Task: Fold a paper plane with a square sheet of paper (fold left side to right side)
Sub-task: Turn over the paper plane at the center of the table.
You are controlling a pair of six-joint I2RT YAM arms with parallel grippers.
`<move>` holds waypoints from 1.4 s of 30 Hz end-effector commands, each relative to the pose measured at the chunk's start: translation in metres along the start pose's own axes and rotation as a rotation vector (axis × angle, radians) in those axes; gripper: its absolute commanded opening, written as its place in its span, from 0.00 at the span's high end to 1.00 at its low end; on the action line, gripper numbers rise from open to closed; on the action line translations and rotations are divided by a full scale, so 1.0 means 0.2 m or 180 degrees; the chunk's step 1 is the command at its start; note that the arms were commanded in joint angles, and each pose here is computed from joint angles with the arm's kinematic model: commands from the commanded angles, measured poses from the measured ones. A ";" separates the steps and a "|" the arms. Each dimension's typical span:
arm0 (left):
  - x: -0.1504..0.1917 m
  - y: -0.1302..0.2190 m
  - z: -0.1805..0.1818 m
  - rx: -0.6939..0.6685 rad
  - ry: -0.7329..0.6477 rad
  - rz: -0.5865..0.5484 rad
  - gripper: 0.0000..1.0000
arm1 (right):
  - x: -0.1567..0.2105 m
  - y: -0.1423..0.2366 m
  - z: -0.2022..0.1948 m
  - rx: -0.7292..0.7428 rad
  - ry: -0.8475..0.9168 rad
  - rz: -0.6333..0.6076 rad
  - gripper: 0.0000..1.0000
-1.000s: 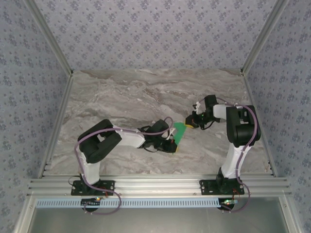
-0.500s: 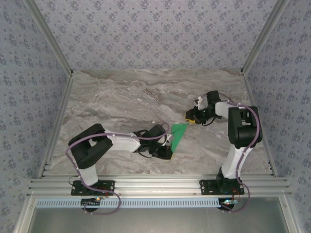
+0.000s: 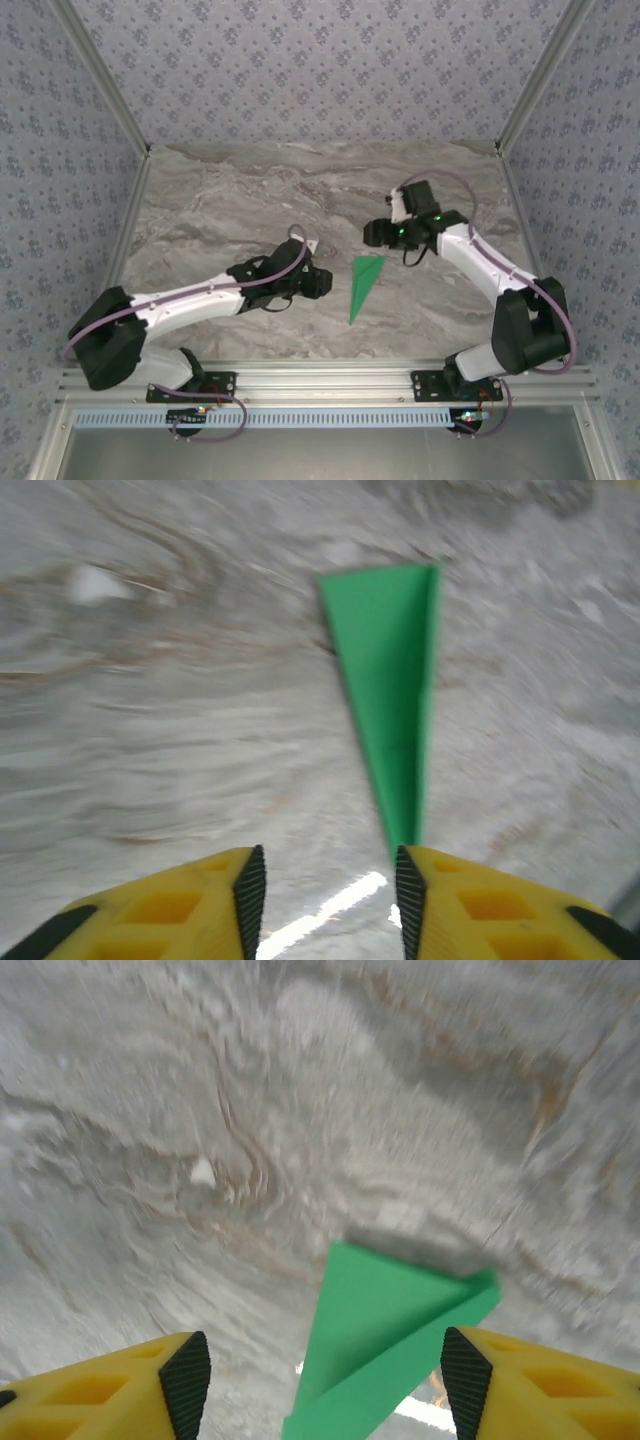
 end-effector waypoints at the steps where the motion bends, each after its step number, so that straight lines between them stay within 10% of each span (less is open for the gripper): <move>1: -0.09 0.09 0.21 -0.0661 0.0112 -0.0511 0.54 | 0.19 -0.07 -0.04 0.0613 -0.0125 0.0191 0.31; 14: -0.05 0.16 0.30 -0.0772 0.0218 -0.0619 0.51 | 0.44 -0.24 0.01 0.1219 -0.0046 0.0557 0.33; 25: -0.05 0.20 0.32 -0.0813 0.0234 -0.0658 0.50 | 0.43 -0.13 0.07 0.1073 0.0026 0.0521 1.00; 36: -0.08 0.29 0.36 -0.0880 0.0292 -0.0842 0.47 | 0.28 0.08 0.47 -0.0526 0.0383 -0.0090 1.00; 42: -0.08 0.32 0.38 -0.0891 0.0353 -0.0898 0.45 | 0.40 -0.14 0.27 -0.0752 -0.0055 0.0125 0.97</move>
Point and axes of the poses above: each hand's point on the last joint's axis, 136 mm out from that joint toward the fingers, its own y axis back along the fingers, its own z axis along the line the jaws close on, x = y × z, the point moved 1 cm from there along y, back along the fingers, and after that the axes turned 4 degrees about y, right-handed, at the moved point
